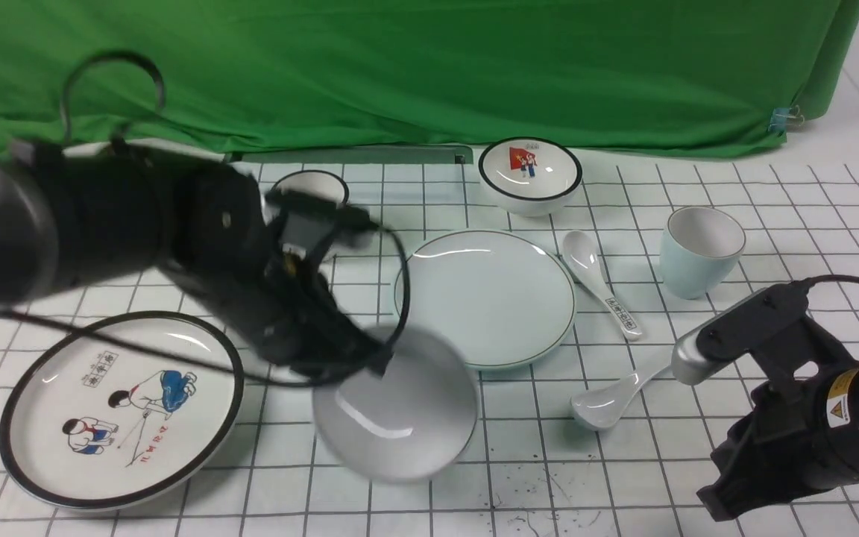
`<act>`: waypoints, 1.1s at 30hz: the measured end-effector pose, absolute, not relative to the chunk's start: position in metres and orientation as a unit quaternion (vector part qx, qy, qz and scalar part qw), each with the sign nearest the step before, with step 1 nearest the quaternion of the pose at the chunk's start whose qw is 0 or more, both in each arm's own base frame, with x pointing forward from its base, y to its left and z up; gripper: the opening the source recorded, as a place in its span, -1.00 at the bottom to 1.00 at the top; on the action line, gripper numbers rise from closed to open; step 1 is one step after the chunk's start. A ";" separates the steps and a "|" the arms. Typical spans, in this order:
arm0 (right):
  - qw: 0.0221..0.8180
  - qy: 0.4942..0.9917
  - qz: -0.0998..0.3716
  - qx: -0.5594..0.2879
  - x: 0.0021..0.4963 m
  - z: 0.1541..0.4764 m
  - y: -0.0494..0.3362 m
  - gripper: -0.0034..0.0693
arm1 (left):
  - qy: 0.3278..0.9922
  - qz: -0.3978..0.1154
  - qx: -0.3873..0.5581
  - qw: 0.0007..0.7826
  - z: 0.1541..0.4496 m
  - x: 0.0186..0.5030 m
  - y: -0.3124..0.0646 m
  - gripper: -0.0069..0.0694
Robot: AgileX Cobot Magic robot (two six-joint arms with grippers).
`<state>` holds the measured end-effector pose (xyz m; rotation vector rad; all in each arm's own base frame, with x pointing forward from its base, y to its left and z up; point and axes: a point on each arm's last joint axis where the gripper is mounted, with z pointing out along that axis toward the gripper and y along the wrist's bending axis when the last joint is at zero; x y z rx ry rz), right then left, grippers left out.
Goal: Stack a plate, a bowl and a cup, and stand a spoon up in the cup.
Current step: Use the left arm to grab a blue rice bowl, then use the left arm to put the blue rice bowl into the blue large plate in the middle
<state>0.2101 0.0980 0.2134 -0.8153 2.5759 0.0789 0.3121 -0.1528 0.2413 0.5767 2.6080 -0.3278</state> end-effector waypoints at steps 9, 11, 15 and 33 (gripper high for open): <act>0.223 0.935 0.045 -0.273 0.210 0.214 0.100 -0.84 | 0.914 -0.149 0.229 0.300 0.259 0.390 -0.191 -0.85; 0.223 0.936 0.047 -0.268 0.210 0.214 0.100 -0.83 | 0.916 -0.142 0.236 0.292 0.246 0.405 -0.198 -0.85; 0.222 0.938 0.049 -0.262 0.210 0.214 0.100 -0.81 | 0.925 -0.128 0.244 0.261 0.217 0.429 -0.207 -0.85; 0.224 0.939 0.052 -0.255 0.211 0.214 0.101 -0.74 | 0.940 -0.099 0.216 0.244 0.195 0.444 -0.207 -0.14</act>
